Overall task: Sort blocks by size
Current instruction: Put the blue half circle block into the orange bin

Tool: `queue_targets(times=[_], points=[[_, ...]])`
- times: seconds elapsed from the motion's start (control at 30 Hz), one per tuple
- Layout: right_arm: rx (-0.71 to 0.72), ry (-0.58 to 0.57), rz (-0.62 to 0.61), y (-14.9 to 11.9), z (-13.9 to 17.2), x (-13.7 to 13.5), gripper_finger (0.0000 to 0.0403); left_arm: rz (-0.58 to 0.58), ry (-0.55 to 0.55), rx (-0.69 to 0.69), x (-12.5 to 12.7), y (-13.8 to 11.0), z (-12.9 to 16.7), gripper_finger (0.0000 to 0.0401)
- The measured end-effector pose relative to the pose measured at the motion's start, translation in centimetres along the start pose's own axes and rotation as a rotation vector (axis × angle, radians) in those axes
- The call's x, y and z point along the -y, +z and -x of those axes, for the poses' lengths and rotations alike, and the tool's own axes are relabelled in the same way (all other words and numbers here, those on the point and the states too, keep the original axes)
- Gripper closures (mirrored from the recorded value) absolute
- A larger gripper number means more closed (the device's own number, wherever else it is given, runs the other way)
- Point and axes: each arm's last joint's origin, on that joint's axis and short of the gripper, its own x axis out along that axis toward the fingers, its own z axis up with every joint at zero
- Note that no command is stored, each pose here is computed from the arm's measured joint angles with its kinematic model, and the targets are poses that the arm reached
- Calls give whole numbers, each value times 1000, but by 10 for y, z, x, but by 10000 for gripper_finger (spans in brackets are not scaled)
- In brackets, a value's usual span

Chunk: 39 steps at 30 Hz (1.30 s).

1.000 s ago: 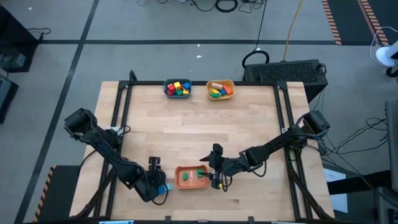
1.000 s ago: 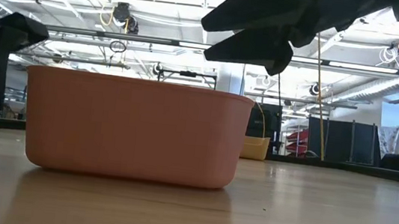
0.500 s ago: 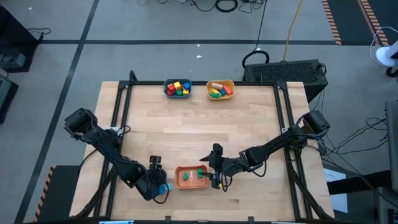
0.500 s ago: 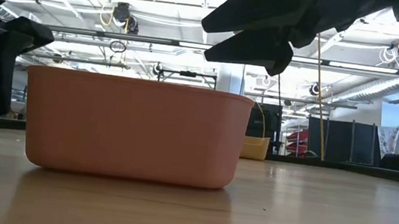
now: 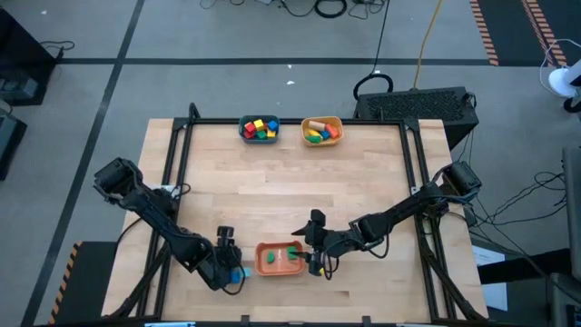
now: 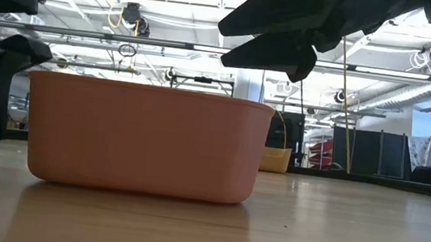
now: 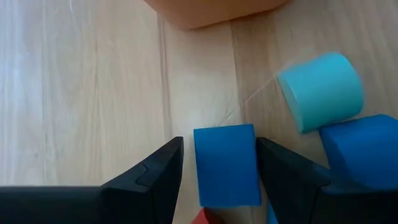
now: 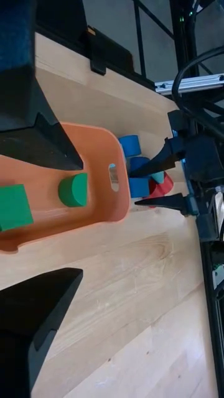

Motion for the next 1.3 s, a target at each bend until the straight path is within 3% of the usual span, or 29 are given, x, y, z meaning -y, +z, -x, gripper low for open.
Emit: queue_targets(times=[0.2, 0.43, 0.67, 1.0, 1.3], points=[[0, 0, 0, 0, 0, 0, 147, 45, 1, 3, 0, 0, -1, 204], [0, 0, -3, 0, 0, 0, 147, 106, -19, -22, -6, 3, -3, 268], [1, 0, -6, 0, 0, 0, 147, 169, -13, -30, -14, 10, -5, 266], [-1, 4, -5, 0, 1, -1, 147, 262, 7, -25, -24, 48, 12, 264], [-9, 7, 3, -2, 2, -3, 147, 214, 71, -36, -37, 77, 35, 264]])
